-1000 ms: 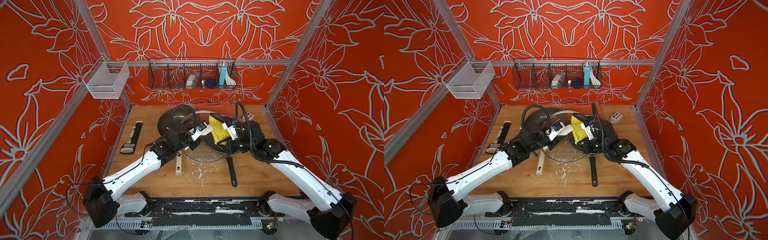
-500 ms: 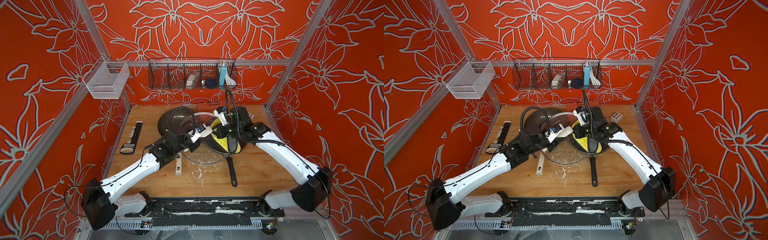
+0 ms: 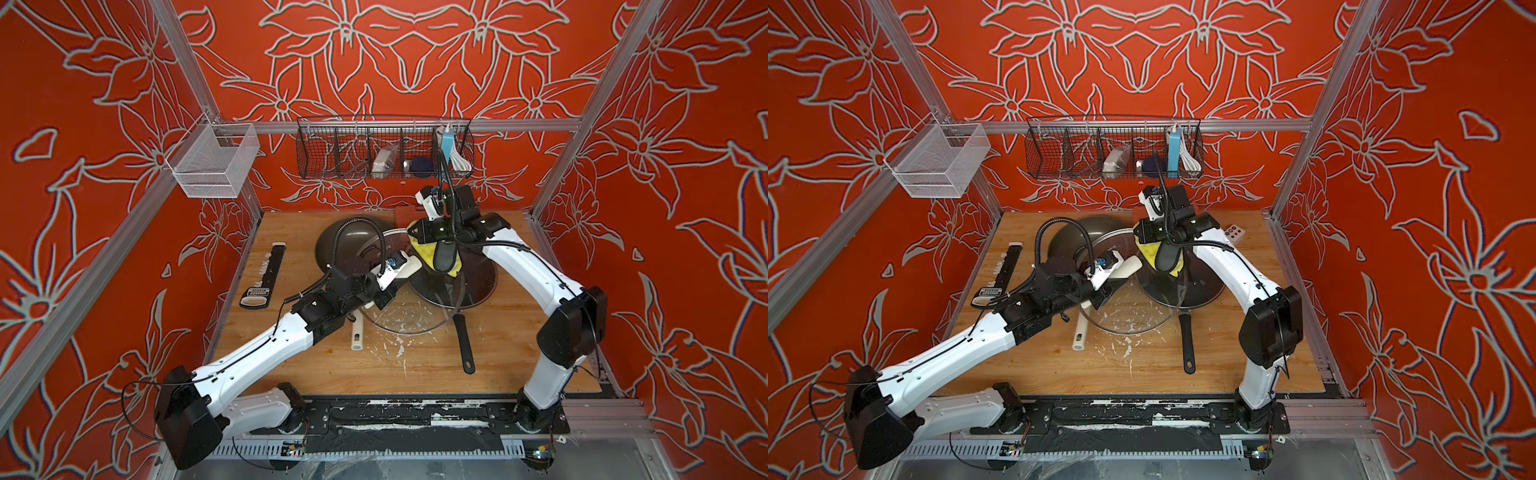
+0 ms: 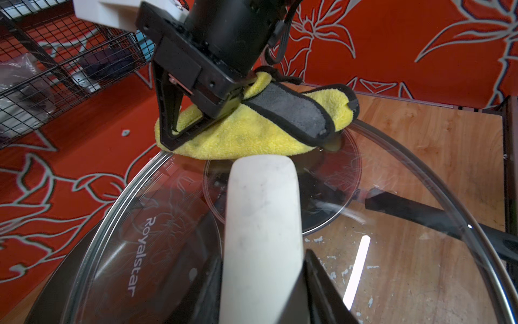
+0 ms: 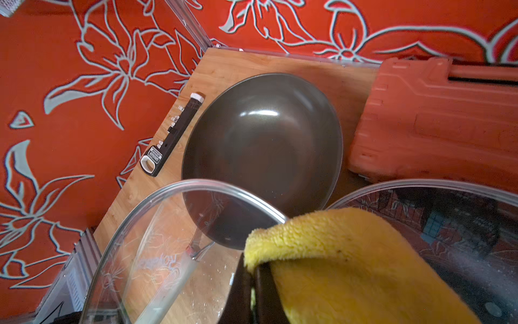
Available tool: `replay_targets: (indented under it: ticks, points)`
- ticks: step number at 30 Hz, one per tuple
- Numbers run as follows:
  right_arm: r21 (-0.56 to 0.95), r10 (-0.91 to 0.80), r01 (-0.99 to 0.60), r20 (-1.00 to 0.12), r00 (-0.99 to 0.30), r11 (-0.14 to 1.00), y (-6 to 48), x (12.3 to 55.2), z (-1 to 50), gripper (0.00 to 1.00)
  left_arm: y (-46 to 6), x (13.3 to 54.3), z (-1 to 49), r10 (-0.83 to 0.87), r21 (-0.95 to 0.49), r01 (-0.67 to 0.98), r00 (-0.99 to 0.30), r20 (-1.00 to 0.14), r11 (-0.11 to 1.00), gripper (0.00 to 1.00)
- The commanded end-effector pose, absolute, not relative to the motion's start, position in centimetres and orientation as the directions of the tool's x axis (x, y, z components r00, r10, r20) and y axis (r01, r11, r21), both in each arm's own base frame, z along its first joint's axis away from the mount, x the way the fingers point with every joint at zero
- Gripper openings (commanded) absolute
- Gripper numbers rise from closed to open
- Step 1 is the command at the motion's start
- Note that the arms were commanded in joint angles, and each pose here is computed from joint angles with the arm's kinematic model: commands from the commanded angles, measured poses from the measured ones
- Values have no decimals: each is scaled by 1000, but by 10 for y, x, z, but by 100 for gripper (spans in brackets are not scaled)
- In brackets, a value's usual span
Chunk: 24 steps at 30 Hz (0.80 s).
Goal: Wipe the pot lid with a cloth
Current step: Wipe the pot lid.
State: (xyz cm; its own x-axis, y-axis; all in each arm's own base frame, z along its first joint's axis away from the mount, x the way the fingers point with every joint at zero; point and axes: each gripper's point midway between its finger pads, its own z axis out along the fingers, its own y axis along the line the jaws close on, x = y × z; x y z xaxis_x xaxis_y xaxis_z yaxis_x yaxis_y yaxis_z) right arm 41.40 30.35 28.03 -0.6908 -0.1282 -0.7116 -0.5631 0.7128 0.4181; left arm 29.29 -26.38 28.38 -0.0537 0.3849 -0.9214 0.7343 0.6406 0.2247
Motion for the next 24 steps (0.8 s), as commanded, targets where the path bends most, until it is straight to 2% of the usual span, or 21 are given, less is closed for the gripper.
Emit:
replay_targets:
  ticks: [1,11,24]
  points:
    - [402,-130,-563,-720,-681,722,297,421,291,0,-251,293,421,82,215,610,239,-968,762,0]
    - [376,-146,-572,-731,-667,729,285,404,308,0,-233,329,424,-54,29,463,165,-985,886,0]
    - [428,-151,-590,-708,-690,685,287,372,291,0,-236,349,423,-233,-169,423,104,-967,890,0]
